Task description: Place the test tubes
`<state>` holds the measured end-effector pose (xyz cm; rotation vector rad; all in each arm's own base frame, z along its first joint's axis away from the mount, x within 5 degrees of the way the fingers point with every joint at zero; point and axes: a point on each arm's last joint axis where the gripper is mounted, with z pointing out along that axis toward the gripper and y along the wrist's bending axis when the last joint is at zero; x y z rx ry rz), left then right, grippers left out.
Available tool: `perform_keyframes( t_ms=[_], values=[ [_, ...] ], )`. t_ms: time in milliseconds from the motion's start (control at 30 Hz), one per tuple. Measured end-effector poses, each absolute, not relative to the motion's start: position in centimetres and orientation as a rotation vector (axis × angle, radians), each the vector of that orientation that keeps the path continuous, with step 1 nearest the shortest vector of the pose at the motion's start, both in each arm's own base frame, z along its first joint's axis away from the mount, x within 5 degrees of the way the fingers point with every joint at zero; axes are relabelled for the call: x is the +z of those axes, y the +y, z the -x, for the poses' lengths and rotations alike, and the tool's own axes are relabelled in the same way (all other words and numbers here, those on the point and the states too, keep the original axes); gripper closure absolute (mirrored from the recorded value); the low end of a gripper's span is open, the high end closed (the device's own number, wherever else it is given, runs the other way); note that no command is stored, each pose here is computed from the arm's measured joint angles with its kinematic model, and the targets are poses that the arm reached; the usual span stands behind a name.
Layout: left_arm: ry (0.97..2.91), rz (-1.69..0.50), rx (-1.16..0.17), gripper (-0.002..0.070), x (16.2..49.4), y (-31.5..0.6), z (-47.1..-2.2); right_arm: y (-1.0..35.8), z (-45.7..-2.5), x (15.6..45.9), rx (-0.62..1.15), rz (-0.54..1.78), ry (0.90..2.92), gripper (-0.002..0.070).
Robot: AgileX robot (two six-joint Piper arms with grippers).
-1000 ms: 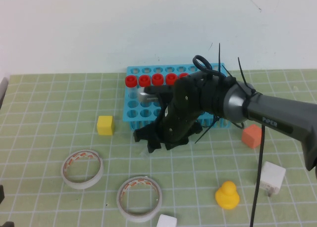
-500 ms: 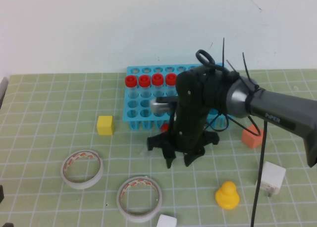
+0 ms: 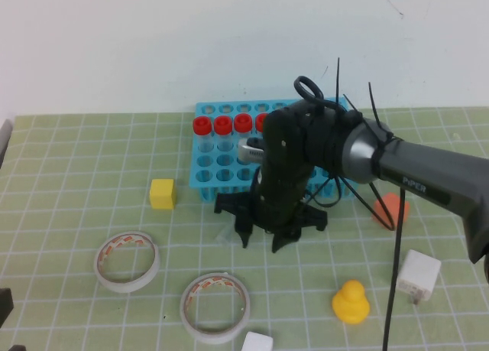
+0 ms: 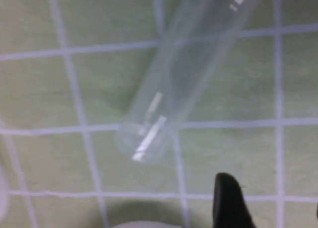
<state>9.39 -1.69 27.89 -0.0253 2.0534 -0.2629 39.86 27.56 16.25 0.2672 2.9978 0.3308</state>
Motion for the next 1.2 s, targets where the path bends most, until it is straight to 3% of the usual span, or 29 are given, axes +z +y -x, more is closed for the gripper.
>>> perform_keyframes(
  t_ms=[367, 600, 1200],
  values=[
    [2.045, 0.027, -0.271, 0.0676, 28.0, -1.7, -9.4, 28.6, -41.5, 17.2, 0.376, -0.297, 2.915, 0.025],
    [2.042, 0.034, -0.288, 0.0676, 28.0, -1.8, -9.4, 29.7, -41.9, 15.7, 0.345, -0.295, 2.932, 0.0247],
    [2.04, 0.037, -0.292, 0.0676, 28.0, -1.8, -9.4, 30.4, -42.1, 15.9, 0.328, -0.314, 2.884, 0.0247]
  ],
)
